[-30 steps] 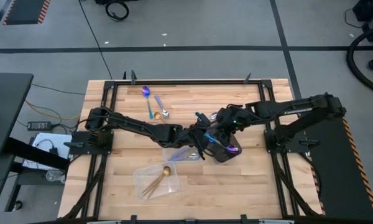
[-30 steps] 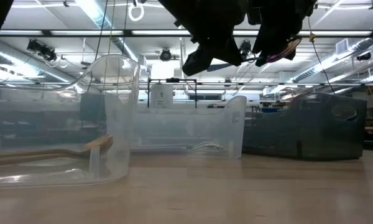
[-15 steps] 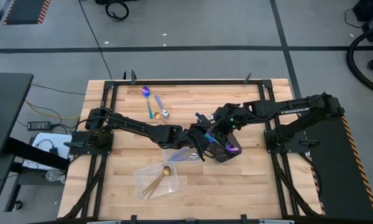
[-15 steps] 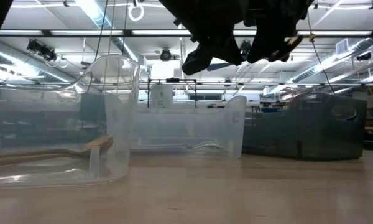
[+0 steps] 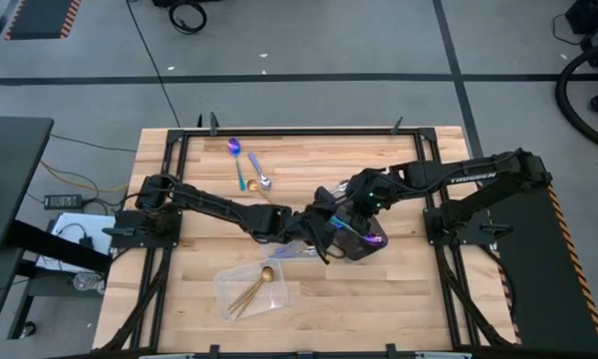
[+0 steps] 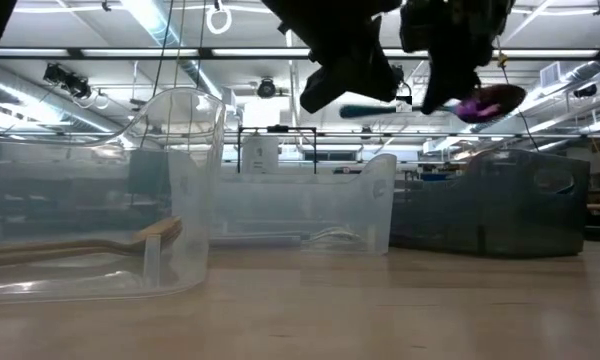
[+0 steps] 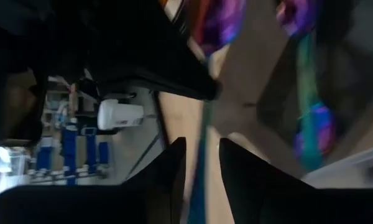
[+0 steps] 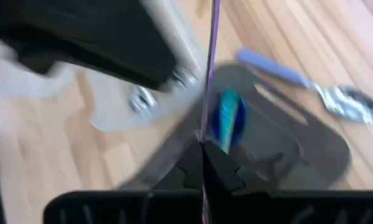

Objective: Sort silverware by color (type)
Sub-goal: Put the violet spoon into the black bin

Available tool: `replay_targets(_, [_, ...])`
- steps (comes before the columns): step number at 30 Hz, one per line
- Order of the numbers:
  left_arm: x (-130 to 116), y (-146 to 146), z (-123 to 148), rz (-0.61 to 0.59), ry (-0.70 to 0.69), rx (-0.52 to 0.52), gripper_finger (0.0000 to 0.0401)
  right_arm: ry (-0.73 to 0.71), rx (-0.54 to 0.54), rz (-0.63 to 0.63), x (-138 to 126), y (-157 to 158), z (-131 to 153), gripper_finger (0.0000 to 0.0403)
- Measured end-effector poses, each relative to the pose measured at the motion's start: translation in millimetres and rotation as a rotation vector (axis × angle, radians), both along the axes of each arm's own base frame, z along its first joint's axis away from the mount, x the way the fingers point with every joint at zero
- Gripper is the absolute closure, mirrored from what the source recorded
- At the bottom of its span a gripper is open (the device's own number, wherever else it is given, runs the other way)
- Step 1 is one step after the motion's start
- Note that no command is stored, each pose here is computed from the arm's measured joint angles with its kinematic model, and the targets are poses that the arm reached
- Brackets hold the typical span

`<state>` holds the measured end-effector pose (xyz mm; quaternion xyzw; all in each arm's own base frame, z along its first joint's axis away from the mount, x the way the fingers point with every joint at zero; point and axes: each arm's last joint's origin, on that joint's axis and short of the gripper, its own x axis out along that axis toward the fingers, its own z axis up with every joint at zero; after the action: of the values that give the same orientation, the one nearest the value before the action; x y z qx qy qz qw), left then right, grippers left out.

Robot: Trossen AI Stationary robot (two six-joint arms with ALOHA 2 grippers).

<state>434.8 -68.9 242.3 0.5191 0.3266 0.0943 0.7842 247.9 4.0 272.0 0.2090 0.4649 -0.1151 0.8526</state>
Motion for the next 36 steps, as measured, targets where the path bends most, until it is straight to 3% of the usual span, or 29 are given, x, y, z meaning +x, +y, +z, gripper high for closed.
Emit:
replay_targets(9, [-15.9,-54.5,-3.4,0.030,-0.076,-0.139,0.0269,0.115,-0.003,-0.018,-9.7,-0.2,-6.1,0.0399])
replay_targets(20, [-61.4,-125.1,-19.1,0.059,-0.015,-0.333,0.0285,0.210,-0.002,0.017,-19.9,4.9,-37.9,0.0398])
replay_targets(30, [-76.8,-130.5,-27.1,0.136,0.044,-0.369,0.0285,0.238,0.024,-0.003,-24.5,10.0,-50.3,0.0398])
replay_targets(36, [-76.7,-129.6,-27.9,0.108,0.090,-0.393,0.0285,0.241,0.056,-0.013,-25.9,12.2,-56.7,0.0398])
